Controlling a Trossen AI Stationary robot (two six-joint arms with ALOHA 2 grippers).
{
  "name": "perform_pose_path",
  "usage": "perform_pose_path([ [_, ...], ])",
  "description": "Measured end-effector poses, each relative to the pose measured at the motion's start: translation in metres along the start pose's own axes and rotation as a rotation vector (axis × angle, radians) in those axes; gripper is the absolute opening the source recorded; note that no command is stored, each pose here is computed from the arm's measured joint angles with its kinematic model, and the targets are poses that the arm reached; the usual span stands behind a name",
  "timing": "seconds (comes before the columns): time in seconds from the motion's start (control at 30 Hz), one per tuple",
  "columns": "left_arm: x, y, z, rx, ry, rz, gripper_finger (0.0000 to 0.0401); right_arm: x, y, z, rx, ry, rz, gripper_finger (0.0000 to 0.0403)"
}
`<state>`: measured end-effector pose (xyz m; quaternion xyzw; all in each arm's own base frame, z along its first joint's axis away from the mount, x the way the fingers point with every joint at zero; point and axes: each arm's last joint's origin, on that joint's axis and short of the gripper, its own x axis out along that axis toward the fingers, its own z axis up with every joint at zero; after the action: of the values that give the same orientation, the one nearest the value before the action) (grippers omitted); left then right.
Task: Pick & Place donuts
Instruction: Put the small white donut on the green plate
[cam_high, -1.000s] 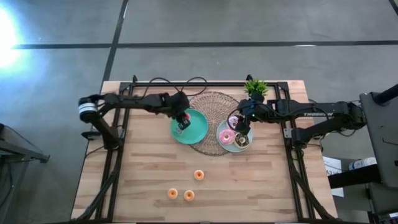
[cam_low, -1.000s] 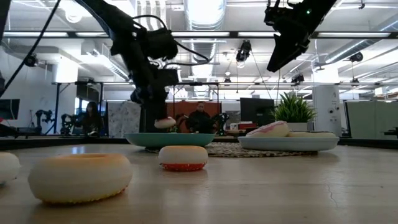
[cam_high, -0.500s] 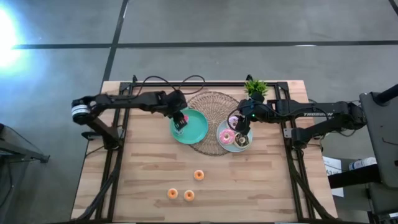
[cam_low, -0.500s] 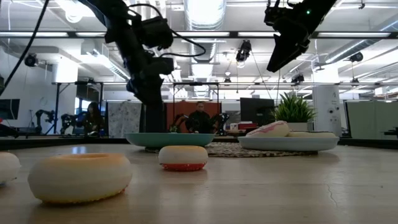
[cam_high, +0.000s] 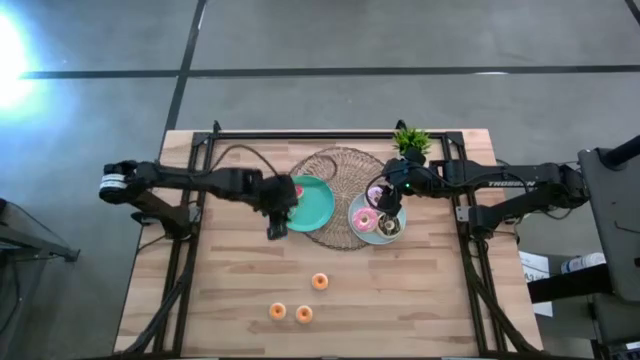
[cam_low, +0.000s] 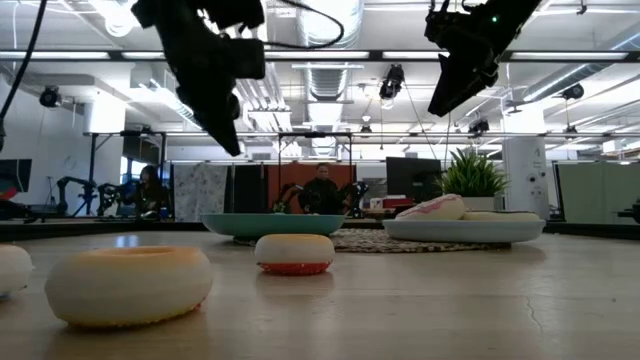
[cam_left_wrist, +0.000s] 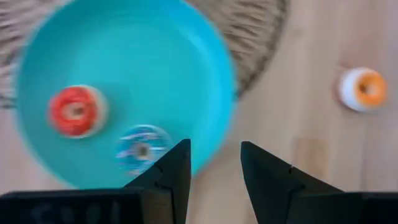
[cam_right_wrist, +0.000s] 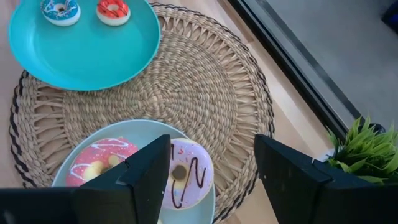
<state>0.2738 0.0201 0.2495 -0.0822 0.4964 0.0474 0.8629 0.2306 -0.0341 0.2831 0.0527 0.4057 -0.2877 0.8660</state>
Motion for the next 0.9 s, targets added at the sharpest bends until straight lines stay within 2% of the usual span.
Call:
perform_pose_path([
  [0.17, 0.005, -0.021, -0.008, 0.017, 0.021, -0.015, 0.0114, 0.0, 0.002, 0.001, 0.063, 0.0, 0.034, 0.0224],
  [0.37, 0.009, -0.033, -0.017, 0.001, 0.045, -0.026, 0.0114, -0.003, 0.012, 0.006, 0.178, -0.03, 0.175, 0.0224],
  [0.67, 0.008, -0.052, -0.026, 0.075, 0.082, -0.054, 0.0114, -0.016, 0.037, 0.002, 0.336, -0.04, 0.28, 0.0224],
  [0.9, 0.013, -0.066, -0.045, 0.123, 0.104, -0.056, 0.0114, -0.03, 0.059, -0.009, 0.411, -0.039, 0.319, 0.0224],
])
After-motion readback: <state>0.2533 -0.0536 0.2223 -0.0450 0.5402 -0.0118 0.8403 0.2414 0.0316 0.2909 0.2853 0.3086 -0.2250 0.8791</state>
